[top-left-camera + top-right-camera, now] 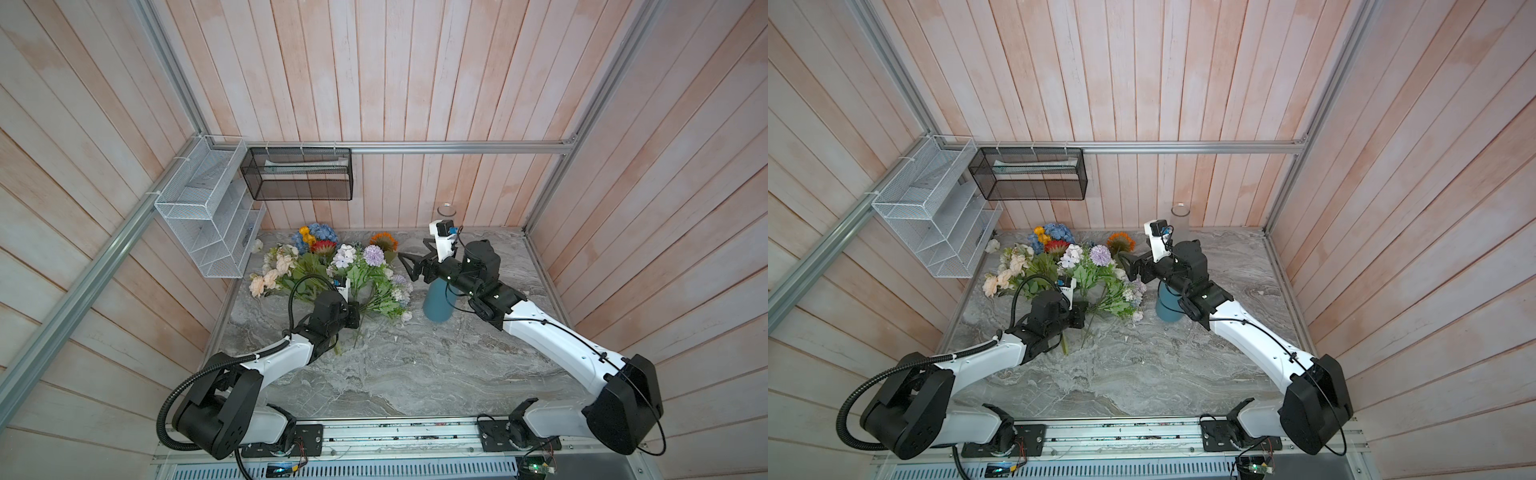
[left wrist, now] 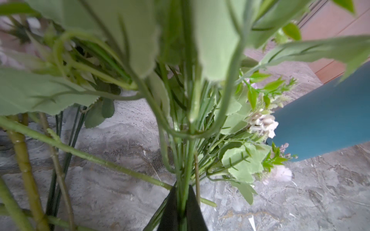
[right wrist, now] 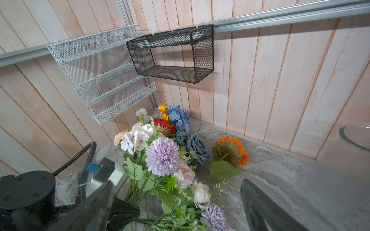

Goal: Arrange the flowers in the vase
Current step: 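Lift the flower bunch upright with the left gripper toward the right gripper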

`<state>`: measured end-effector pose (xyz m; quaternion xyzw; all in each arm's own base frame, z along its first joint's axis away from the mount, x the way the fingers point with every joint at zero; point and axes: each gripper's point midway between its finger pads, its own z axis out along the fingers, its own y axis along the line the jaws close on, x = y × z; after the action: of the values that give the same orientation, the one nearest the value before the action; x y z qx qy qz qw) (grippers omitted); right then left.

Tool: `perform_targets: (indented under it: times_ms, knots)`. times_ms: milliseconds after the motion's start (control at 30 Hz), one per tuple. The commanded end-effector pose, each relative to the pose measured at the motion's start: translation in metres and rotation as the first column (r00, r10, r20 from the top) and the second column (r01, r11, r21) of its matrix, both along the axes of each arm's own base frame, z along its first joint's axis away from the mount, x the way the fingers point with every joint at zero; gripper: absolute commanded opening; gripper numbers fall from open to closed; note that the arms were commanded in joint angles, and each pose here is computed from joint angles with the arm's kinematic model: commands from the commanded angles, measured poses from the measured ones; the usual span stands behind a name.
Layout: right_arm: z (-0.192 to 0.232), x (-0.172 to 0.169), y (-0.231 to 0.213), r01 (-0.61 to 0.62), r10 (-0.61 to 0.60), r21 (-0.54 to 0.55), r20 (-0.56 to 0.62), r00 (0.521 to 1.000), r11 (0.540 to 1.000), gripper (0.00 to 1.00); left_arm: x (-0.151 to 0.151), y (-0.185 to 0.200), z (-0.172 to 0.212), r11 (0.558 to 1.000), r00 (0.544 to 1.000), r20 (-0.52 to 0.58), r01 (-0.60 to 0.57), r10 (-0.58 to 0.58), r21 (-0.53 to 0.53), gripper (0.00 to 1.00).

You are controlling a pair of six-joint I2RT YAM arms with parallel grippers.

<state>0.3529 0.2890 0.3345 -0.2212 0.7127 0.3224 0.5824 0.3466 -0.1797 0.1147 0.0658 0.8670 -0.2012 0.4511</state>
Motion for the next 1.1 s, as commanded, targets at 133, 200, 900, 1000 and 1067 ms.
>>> perform_targets:
  times_ms: [133,200,900,1000,1067]
  knots:
    - [0.002,-0.002,0.004,-0.005,0.005,-0.013,0.014,1.0,1.0,0.98,0.006,0.006,0.069,0.998,0.984,0.176,-0.004,0.014,-0.055,0.0]
    - [0.006,-0.005,0.006,-0.028,0.028,-0.006,0.032,0.999,1.0,0.98,0.005,0.002,0.094,0.995,0.97,0.241,0.037,-0.013,-0.094,0.0]
    - [0.033,-0.087,0.068,-0.544,0.536,0.085,0.095,0.839,0.835,0.59,-0.028,-0.056,0.28,0.833,0.676,0.686,0.521,-0.271,-0.185,0.0]
    - [0.035,-0.087,0.076,-0.575,0.568,0.097,0.088,0.818,0.813,0.56,-0.037,-0.071,0.279,0.827,0.646,0.699,0.545,-0.308,-0.14,0.0]
    - [0.033,-0.085,0.08,-0.589,0.584,0.104,0.077,0.808,0.801,0.54,-0.041,-0.075,0.28,0.82,0.639,0.701,0.556,-0.316,-0.137,0.0]
